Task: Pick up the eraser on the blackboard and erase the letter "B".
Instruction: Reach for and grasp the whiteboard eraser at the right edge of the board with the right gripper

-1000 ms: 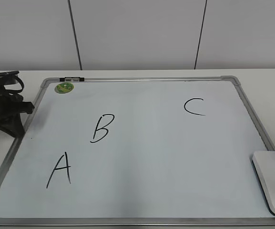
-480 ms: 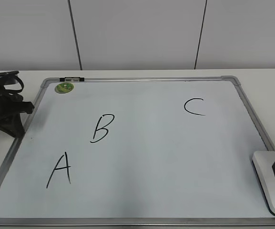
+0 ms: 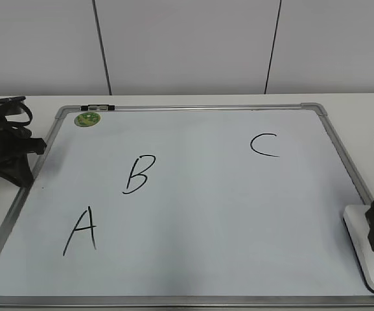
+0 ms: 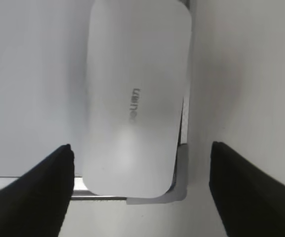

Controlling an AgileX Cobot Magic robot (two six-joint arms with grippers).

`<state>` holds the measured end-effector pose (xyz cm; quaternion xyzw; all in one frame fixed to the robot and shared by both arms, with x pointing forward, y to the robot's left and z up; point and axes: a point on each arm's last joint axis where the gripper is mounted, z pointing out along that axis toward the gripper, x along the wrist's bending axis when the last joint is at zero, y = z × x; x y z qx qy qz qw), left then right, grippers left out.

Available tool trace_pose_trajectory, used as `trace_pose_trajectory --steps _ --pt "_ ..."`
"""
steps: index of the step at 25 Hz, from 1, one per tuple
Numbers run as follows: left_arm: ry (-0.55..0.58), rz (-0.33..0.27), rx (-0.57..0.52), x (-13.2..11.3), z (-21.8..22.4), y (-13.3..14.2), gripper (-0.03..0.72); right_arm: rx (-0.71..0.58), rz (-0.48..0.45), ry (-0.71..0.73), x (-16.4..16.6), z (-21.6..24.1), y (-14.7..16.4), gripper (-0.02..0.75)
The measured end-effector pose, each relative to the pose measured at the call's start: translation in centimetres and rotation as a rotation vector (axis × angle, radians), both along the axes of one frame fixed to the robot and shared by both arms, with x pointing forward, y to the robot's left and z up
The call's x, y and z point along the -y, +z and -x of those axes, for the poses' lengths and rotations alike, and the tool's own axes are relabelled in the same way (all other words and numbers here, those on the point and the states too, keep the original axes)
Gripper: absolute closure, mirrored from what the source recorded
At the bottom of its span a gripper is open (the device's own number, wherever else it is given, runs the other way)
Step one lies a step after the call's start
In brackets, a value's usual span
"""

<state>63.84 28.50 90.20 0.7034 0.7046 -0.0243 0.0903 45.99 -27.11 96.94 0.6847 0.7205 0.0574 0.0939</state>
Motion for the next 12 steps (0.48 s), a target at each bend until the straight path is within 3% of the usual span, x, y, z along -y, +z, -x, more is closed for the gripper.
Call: trace_pose_trajectory --steps 12 --pt "0.001 0.001 0.0 0.0 0.0 0.0 0.678 -0.027 -0.013 -0.03 -0.4 -1.8 -1.7 0.078"
